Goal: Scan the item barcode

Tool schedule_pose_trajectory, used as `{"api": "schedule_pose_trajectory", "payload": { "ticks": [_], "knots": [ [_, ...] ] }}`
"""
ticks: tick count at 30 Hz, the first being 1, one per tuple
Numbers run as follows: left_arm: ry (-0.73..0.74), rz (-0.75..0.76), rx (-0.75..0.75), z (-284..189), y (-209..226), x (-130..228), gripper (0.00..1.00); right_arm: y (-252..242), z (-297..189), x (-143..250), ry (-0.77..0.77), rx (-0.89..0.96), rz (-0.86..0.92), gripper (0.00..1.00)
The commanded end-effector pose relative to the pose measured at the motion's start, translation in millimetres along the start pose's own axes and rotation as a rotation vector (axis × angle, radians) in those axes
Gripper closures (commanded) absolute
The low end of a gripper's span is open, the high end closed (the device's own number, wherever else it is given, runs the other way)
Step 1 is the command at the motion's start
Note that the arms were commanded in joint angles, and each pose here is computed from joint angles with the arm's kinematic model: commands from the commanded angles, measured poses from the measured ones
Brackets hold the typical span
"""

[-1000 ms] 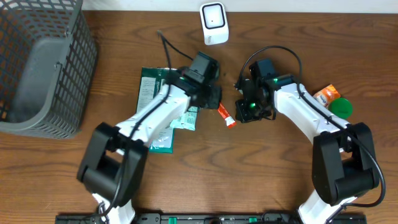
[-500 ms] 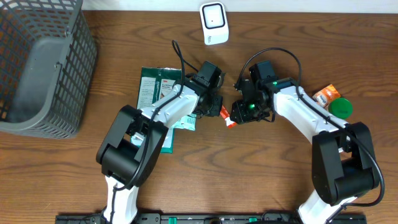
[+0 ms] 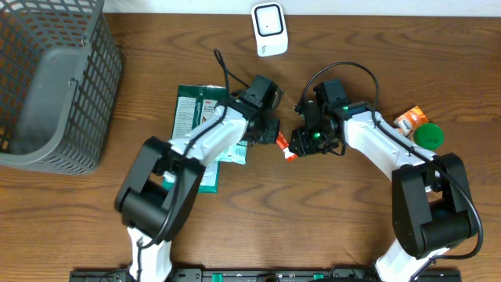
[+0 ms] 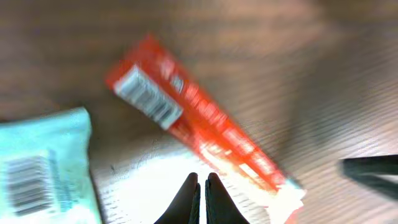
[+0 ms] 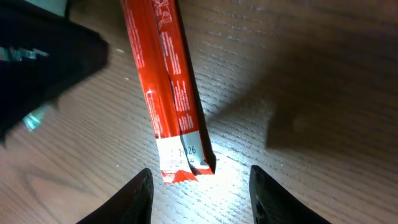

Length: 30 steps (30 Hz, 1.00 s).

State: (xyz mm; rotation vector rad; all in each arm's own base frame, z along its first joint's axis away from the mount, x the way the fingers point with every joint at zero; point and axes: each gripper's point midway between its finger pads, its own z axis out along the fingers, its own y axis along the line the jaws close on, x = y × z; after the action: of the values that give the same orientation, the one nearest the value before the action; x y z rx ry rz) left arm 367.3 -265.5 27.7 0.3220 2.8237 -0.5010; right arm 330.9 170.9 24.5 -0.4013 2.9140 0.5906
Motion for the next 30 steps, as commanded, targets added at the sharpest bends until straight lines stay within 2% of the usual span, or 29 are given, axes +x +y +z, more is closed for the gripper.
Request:
{"api": "schedule_pose_trajectory", "payload": {
  "ticks": [1, 14, 21, 25, 30],
  "knots": [
    [-0.079, -0.002, 0.009, -20.5, -2.6, -18.7, 0.92, -0.7, 2.9, 2.3, 0.009, -0.01, 0.021, 0.55],
    [-0.01, -0.023, -0.049, 35.3, 17.9, -2.3, 0.92, -0.2, 2.9, 2.2, 0.008, -0.013, 0.027, 0.55],
    [-0.003, -0.025, -0.052, 37.7, 19.1, -0.6, 0.92, -0.7, 6.6, 5.0, 0.007, -0.019, 0.067, 0.54],
    [-0.003, -0.024, -0.052, 37.7, 19.1, -0.6, 0.92, 12.8, 15.4, 7.0, -0.017, -0.124, 0.063, 0.55],
    [-0.003, -0.025, -0.052, 37.9, 19.2, -0.5, 0.92, 11.9, 23.0, 9.0, -0.042, -0.14, 0.084, 0.58]
  ]
}}
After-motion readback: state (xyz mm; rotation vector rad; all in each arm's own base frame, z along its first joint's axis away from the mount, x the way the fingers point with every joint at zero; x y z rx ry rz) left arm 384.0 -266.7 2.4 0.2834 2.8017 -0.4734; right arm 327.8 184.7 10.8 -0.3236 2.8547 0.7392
